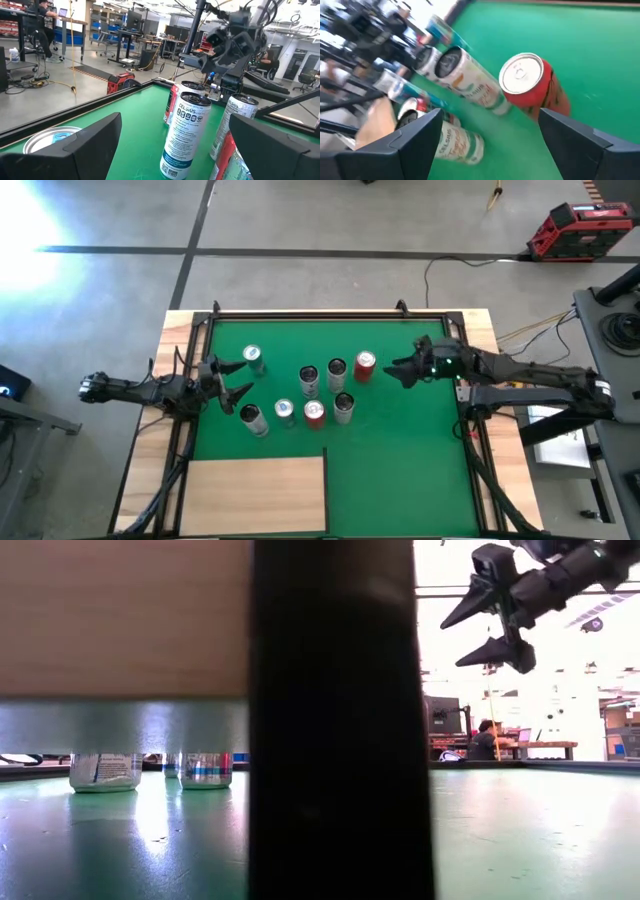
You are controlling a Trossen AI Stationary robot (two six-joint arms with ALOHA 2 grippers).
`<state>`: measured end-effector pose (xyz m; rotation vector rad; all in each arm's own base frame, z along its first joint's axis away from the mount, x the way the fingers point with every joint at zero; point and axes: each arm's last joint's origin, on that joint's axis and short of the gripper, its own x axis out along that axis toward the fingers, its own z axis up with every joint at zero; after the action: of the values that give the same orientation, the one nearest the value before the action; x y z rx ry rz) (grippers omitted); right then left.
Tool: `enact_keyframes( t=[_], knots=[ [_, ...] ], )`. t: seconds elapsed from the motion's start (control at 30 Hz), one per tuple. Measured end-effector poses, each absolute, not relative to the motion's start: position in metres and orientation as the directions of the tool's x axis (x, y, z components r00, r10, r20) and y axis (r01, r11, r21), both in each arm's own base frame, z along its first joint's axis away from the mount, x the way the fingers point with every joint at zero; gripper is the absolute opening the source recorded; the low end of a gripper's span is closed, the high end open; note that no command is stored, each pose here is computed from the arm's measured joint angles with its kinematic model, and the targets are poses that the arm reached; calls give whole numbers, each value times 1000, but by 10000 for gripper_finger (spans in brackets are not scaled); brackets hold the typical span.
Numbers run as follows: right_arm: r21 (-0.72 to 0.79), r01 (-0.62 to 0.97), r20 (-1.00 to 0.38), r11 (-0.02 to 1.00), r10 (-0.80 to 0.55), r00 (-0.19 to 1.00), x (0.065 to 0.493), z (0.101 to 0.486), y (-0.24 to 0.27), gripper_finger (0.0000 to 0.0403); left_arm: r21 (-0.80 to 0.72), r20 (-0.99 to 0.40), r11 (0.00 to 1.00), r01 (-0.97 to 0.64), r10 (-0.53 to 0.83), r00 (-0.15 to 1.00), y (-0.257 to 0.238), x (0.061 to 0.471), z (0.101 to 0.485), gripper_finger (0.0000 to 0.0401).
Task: Place canned beverage on shelf
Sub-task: Put the top blue soda can on the shelf
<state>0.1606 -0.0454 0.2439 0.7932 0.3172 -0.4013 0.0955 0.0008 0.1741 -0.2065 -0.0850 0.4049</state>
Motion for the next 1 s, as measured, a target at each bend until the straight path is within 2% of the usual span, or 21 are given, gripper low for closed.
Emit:
enact_keyframes(
  t=[0.2, 0.37, 1.0],
  knots=[
    [660, 339, -237, 671, -242, 941, 140, 214, -39, 318, -216, 41, 899, -382, 399, 916, 1, 96, 174, 355],
    [660, 278, -142, 698, -247, 958, 127, 197, -36, 318, -216, 41, 899, -382, 399, 916, 1, 96, 174, 355],
    [584, 134, 47, 801, -198, 979, 104, 174, -27, 318, -216, 41, 899, -382, 399, 916, 1, 96, 174, 355]
  ],
)
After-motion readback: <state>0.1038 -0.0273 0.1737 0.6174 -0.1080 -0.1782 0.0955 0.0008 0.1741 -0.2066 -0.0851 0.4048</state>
